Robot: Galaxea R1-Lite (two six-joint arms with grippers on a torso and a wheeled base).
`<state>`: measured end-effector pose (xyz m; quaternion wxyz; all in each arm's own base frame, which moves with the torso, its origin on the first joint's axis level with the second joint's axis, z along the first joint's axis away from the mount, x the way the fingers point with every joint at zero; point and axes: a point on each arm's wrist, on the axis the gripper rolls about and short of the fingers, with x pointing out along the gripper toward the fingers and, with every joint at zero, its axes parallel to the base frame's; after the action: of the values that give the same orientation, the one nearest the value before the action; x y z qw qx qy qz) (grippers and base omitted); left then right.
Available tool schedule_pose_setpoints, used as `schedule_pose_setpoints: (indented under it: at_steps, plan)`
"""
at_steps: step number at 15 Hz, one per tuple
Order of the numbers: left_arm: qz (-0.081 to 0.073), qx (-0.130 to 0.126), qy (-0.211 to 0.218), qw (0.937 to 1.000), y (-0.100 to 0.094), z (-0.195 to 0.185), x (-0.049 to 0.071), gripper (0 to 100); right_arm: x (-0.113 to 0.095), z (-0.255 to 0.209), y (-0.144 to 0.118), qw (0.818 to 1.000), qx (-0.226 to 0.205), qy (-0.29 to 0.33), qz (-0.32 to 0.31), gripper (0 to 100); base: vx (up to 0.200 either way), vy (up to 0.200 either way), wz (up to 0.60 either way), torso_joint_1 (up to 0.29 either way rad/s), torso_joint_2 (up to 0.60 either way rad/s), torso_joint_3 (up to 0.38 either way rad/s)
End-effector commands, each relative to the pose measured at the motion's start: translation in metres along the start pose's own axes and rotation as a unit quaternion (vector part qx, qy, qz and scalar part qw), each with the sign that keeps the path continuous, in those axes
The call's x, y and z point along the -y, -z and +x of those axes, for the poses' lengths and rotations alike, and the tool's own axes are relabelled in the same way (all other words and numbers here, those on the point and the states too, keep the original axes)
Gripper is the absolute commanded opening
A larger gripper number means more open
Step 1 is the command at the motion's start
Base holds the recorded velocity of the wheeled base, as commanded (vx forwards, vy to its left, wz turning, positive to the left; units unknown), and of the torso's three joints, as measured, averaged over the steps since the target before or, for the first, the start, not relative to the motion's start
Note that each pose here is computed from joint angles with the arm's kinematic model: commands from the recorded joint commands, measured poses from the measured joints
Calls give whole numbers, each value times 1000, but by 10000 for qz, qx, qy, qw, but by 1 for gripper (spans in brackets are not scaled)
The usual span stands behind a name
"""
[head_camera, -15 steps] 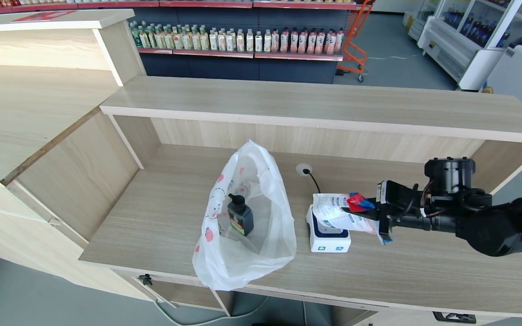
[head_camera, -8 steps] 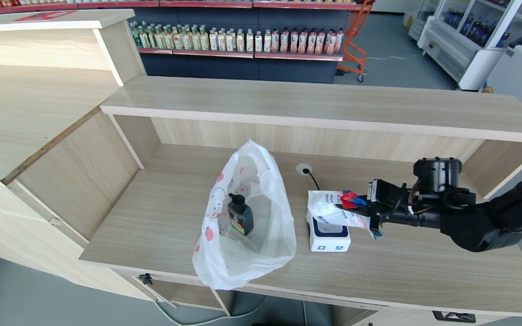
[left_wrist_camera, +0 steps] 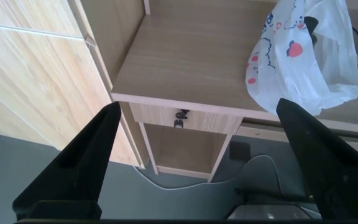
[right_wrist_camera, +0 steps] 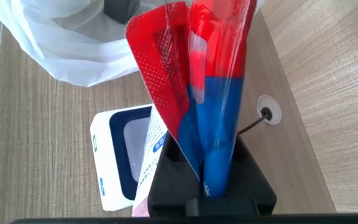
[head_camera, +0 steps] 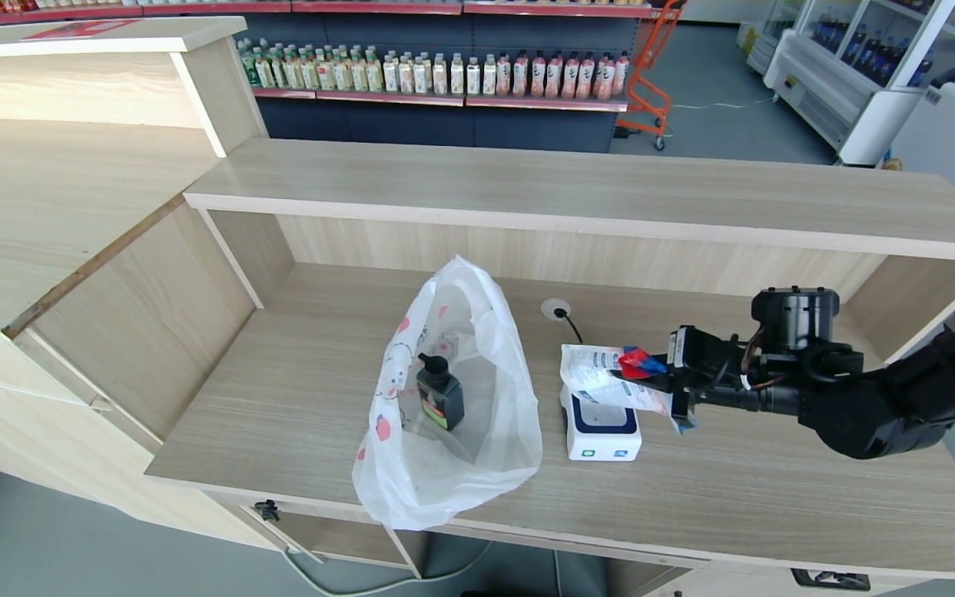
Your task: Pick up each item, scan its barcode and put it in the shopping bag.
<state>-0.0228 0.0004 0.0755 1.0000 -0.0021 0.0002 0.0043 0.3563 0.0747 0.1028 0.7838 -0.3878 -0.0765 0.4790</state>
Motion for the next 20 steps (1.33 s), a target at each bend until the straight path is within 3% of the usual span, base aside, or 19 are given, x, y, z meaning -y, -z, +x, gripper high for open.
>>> schedule_pose_setpoints:
  at_steps: [1,4,6,7,11,14,20]
  plan:
    - [-2,2,-3,10000,0,0,0,100,4,-4,-6,10000,38,66,-49,0,0,0,0,0,0,0]
    - [-2,2,-3,10000,0,0,0,100,20,-31,-39,9985,320,234,390,0,0,0,0,0,0,0]
    - [-2,2,-3,10000,0,0,0,100,23,-75,-83,9797,420,499,1894,0,0,0,0,0,0,0]
    - [-2,2,-3,10000,0,0,0,100,20,-91,-98,9616,400,673,2630,0,0,0,0,0,0,0]
    - [-2,2,-3,10000,0,0,0,100,4,-120,-119,8944,444,1117,4309,0,0,0,0,0,0,0]
    - [-2,2,-3,10000,0,0,0,100,-14,-135,-109,8769,207,1266,4633,0,0,0,0,0,0,0]
    - [-2,2,-3,10000,0,0,0,100,-32,-151,-102,8646,20,1441,4813,0,0,33,0,0,0,0]
